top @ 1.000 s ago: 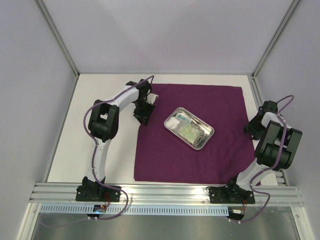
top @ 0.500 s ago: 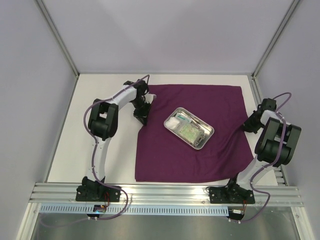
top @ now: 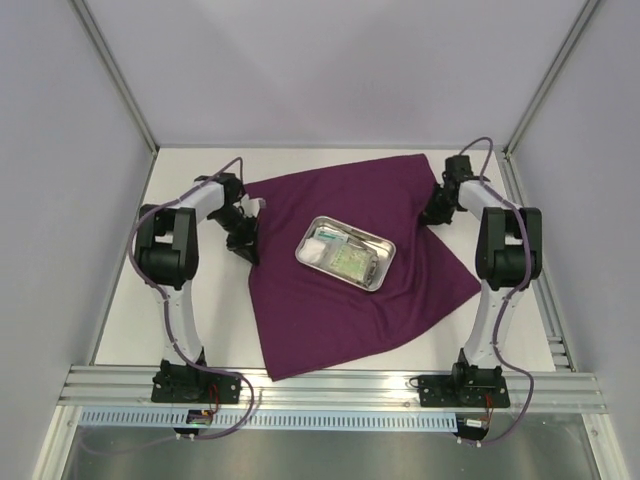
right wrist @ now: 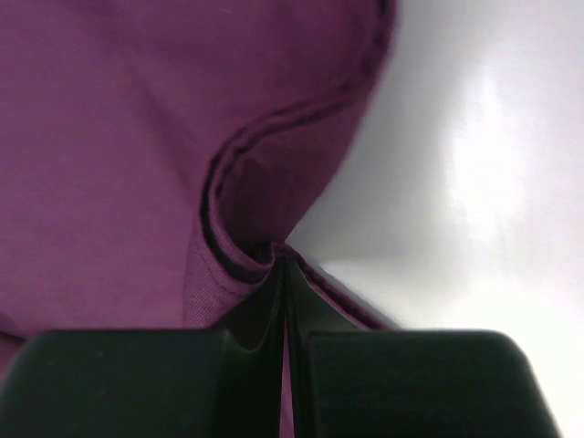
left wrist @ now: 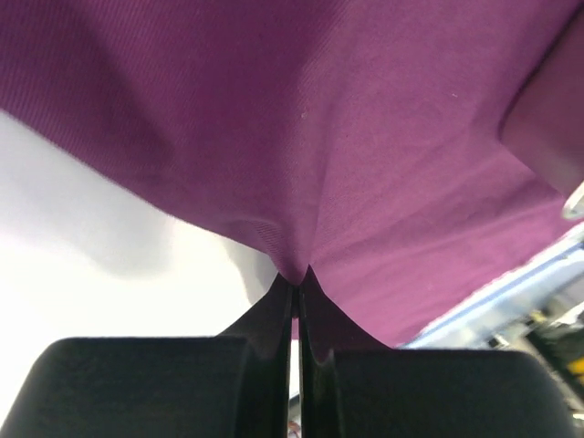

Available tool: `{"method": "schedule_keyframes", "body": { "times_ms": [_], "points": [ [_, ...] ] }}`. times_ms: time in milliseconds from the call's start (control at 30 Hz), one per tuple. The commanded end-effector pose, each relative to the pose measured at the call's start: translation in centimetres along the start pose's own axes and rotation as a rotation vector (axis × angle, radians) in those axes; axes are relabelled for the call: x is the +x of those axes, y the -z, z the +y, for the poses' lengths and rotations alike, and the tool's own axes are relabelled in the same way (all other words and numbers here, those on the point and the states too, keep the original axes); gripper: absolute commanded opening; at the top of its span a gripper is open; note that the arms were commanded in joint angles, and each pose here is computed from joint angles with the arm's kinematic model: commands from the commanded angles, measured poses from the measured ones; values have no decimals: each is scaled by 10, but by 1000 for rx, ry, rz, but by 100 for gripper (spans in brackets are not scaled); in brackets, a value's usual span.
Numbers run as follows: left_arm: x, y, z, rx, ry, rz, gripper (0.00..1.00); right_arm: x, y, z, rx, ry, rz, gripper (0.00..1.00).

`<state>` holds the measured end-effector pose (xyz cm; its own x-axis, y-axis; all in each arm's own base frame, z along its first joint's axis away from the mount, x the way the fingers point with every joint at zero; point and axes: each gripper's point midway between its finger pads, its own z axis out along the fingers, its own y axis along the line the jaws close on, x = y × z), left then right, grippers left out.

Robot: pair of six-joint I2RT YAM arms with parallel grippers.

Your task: Prepare the surgical pack

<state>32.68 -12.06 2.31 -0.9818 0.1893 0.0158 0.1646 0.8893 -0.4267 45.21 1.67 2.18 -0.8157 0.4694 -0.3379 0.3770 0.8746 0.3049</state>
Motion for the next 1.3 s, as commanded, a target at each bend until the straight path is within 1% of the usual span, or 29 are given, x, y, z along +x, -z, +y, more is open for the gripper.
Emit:
{"method": "schedule_keyframes", "body": {
  "times_ms": [0, 33, 67, 100, 133, 167, 233, 267, 333, 400, 433, 467, 500, 567, 600, 667, 700, 800, 833, 867, 900, 1000, 1033, 1100, 1133, 1167, 1200, 1233, 1267],
  "points": [
    [18, 34, 23, 13, 73, -44, 0, 20, -14, 59, -32, 80, 79, 1],
    [22, 40, 24, 18, 77, -57, 0, 6, -11, 80, -60, 105, 47, 1],
    [32, 39, 27, 16, 67, -44, 0, 20, -22, 91, -53, 130, 87, 0],
    [38, 41, 26, 15, 58, -35, 0, 21, -24, 101, -60, 143, 93, 1],
    [42, 51, 33, 2, 65, -63, 0, 9, -20, 120, -91, 149, 63, 0],
    [51, 50, 34, 0, 49, -47, 0, 20, -29, 130, -92, 168, 91, 0],
    [60, 56, 33, -19, 24, -58, 0, 18, -31, 146, -116, 179, 87, 0],
    [69, 53, 34, -20, 20, -40, 0, 17, -32, 158, -131, 192, 80, 0],
    [77, 54, 34, -29, 5, -30, 0, 17, -32, 160, -124, 196, 85, 0],
    [87, 52, 34, -27, -2, 0, 0, 14, -30, 150, -88, 210, 74, 0],
    [89, 51, 32, -13, 0, 11, 0, 7, -24, 142, -50, 214, 44, 1],
    [93, 50, 31, -2, 1, 21, 0, 1, -22, 128, -20, 203, 34, 1],
    [94, 50, 27, 19, -6, 24, 0, 7, -25, 110, 20, 200, 50, 1],
    [97, 49, 27, 22, -9, 28, 0, -9, -13, 83, 68, 162, 10, 0],
    [97, 52, 26, 18, -22, 19, 0, 0, -15, 64, 100, 150, 37, 2],
    [101, 53, 26, 15, -36, 24, 0, -16, -2, 35, 148, 108, -11, 7],
    [103, 55, 25, 13, -46, 18, 2, -11, -1, 22, 165, 98, 0, 14],
    [112, 56, 23, 23, -70, 33, 10, -21, 14, 5, 188, 100, -32, 25],
    [114, 56, 22, 27, -76, 36, 19, -28, 22, 4, 203, 129, -52, 26],
    [117, 56, 22, 27, -84, 46, 25, -28, 27, 3, 212, 139, -49, 28],
    [118, 58, 22, 19, -93, 42, 35, -31, 33, 3, 217, 144, -61, 29],
    [117, 67, 24, -17, -118, 18, 46, -38, 59, 10, 233, 179, -117, 31],
    [114, 72, 25, -30, -124, -1, 47, -33, 72, 18, 241, 211, -142, 31],
    [110, 83, 27, -67, -137, -45, 48, -22, 82, 31, 219, 241, -161, 32],
    [109, 88, 30, -94, -138, -58, 48, -11, 91, 46, 148, 255, -161, 34],
    [104, 94, 35, -116, -137, -92, 48, 12, 83, 62, 88, 268, -132, 37],
    [102, 100, 39, -152, -136, -112, 48, 28, 81, 73, 31, 274, -101, 37],
    [100, 103, 41, -173, -137, -125, 49, 53, 85, 101, -85, 292, -48, 42],
    [96, 105, 44, -189, -138, -142, 49, 71, 78, 106, -115, 274, -13, 45]
  ]
}}
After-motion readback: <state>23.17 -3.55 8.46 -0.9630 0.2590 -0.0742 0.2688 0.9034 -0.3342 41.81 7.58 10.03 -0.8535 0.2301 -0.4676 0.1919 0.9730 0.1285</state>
